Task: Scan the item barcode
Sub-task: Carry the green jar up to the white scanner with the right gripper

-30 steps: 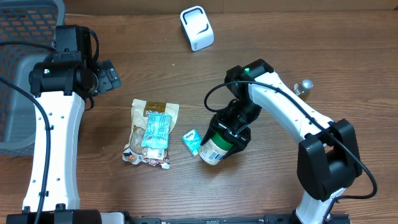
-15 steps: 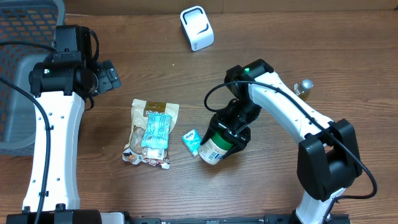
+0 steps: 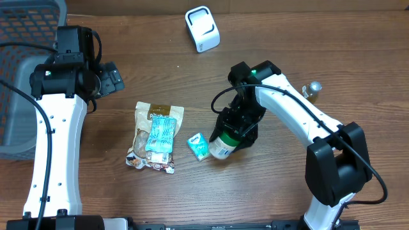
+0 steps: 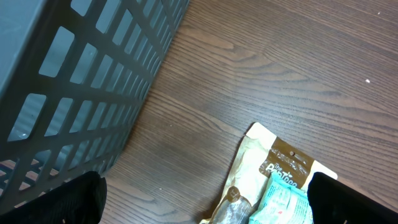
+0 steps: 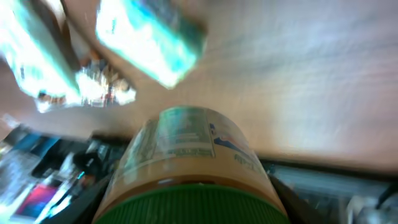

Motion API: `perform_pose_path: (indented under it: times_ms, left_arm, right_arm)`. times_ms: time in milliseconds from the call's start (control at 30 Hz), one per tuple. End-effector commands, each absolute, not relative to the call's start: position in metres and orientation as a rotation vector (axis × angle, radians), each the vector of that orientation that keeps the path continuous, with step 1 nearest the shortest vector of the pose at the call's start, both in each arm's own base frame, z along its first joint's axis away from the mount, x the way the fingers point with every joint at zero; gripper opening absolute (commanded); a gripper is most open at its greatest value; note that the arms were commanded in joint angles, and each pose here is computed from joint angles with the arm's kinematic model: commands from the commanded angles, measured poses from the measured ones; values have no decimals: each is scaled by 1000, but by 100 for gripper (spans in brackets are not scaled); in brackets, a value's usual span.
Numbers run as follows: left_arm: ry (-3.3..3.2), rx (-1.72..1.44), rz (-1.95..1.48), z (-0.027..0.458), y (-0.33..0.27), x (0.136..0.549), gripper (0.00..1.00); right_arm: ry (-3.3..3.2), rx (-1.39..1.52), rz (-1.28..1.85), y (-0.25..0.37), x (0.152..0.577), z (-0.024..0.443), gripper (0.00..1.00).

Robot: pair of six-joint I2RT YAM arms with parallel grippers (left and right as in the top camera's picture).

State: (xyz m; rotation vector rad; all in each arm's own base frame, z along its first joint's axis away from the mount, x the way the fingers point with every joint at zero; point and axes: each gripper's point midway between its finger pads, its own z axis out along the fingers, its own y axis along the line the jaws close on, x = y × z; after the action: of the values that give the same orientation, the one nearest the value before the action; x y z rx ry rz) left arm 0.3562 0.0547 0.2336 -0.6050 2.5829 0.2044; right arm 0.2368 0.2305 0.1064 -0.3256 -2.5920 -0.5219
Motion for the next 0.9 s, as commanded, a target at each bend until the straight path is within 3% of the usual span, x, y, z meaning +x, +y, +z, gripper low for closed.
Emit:
perform_pose_path:
  times_ms: [0, 367, 433, 467, 500, 567, 867]
  left_arm:
    - [2568, -594, 222, 239, 58, 357, 100]
    - [2568, -594, 222, 239, 58, 357, 100]
    - [2568, -594, 222, 239, 58, 357, 99]
    - [2568, -594, 222, 239, 58, 357, 99]
    - [2568, -594, 222, 239, 58, 357, 99]
    - [2568, -594, 222, 239, 58, 357, 100]
    - [2568, -594, 222, 239, 58, 357, 100]
  right_arm:
    - [-2827, -276, -440, 217, 270, 105, 49]
    - [-3116, -237, -505, 224, 334, 101, 45]
    - [-3182, -65, -539, 228, 345, 104, 45]
    - [-3198, 6, -564, 231, 348, 105, 44]
    - [-3219, 80, -600, 236, 354, 110, 34]
    - [-3244, 85, -623, 239, 361, 122, 27]
    - [-3405, 209, -678, 247, 390, 203, 34]
